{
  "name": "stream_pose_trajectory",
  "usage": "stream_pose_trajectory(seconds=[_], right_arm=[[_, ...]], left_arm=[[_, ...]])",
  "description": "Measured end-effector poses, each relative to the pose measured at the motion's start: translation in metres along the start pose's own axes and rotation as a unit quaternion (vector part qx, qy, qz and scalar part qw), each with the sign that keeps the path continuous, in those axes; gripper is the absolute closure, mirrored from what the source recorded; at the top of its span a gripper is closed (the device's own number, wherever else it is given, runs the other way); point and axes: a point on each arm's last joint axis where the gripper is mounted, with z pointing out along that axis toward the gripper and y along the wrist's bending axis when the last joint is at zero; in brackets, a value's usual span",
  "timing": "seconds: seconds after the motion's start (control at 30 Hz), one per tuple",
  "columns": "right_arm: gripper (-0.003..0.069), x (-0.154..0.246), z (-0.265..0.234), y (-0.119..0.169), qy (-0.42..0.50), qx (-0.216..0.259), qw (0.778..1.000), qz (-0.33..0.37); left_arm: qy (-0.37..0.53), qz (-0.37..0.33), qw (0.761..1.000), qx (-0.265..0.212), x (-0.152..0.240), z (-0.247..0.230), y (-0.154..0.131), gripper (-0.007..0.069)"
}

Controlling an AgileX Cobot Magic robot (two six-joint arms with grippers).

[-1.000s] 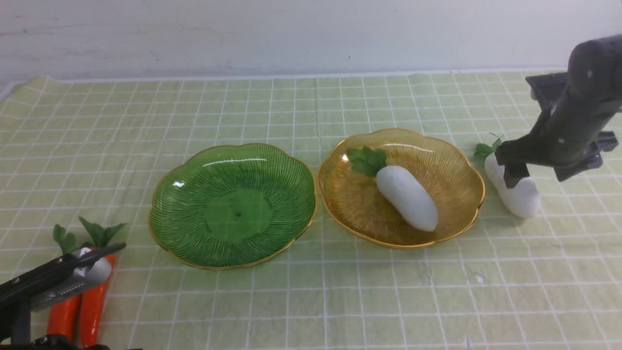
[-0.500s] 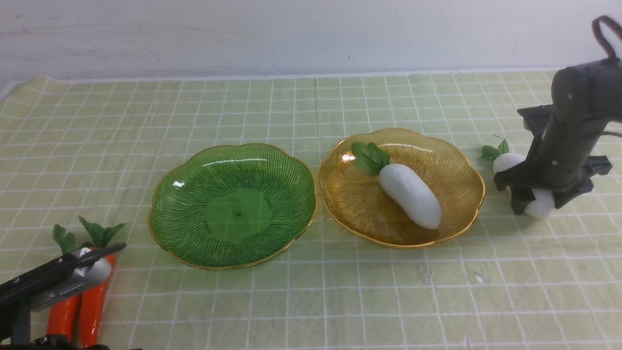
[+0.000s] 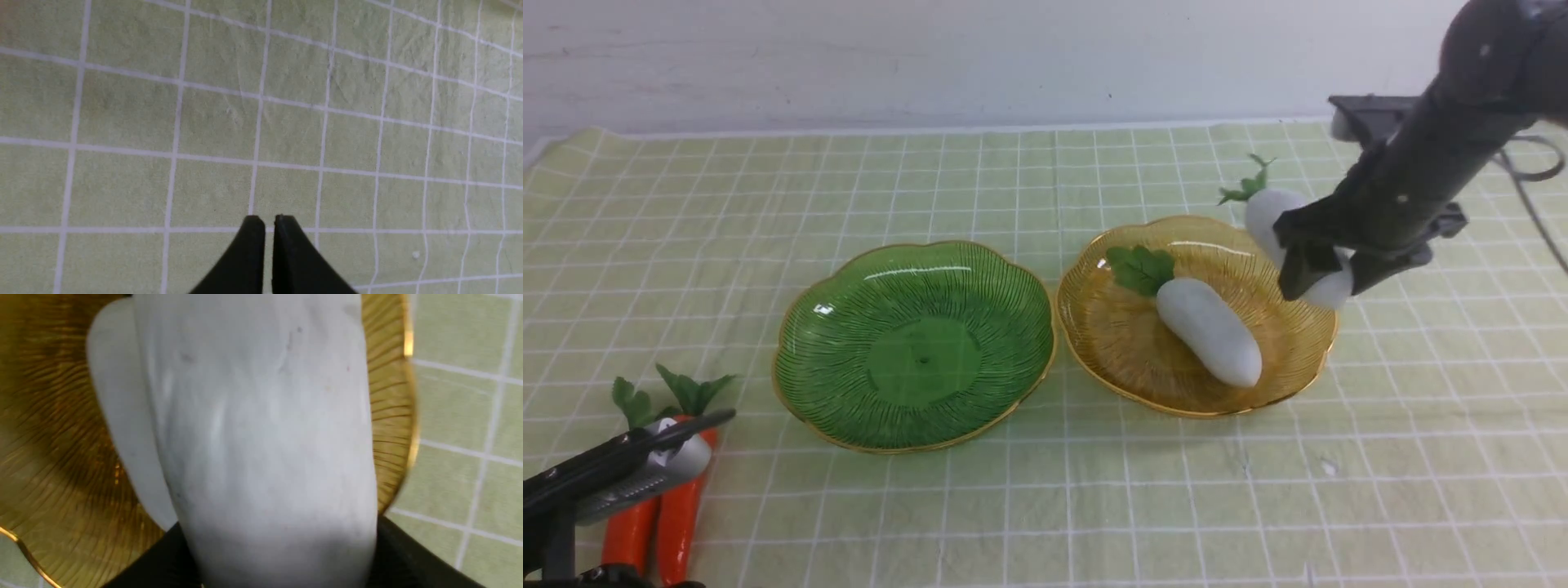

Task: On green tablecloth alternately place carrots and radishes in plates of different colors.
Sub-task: 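Place the white radish on the plate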

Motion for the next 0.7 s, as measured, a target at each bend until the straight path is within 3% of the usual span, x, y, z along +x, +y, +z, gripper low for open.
stream_pose_trajectory(seconds=[0.27,0.4,0.5,0.7], right_arm=[[0.0181,0.006,0.031,0.017,0.058,-0.01,0.998,-0.013],[0.0053,0.007,0.03,0.017,0.069,0.0,0.998,0.004],[0.0006,0.007,0.026,0.017,0.065,0.008,0.998,0.019],[0.002,0.006,-0.009,0.024,0.026,0.002,0.999,0.029]], left_arm=[[0.002,0.001,1.0,0.0,0.0,0.0,0.0,0.0584],[0.006,0.0,1.0,0.0,0.001,0.0,0.0,0.0561],[0.021,0.004,1.0,-0.004,0.004,0.0,0.001,0.0543],[0.042,0.018,0.999,-0.019,0.008,0.0,0.004,0.0504]])
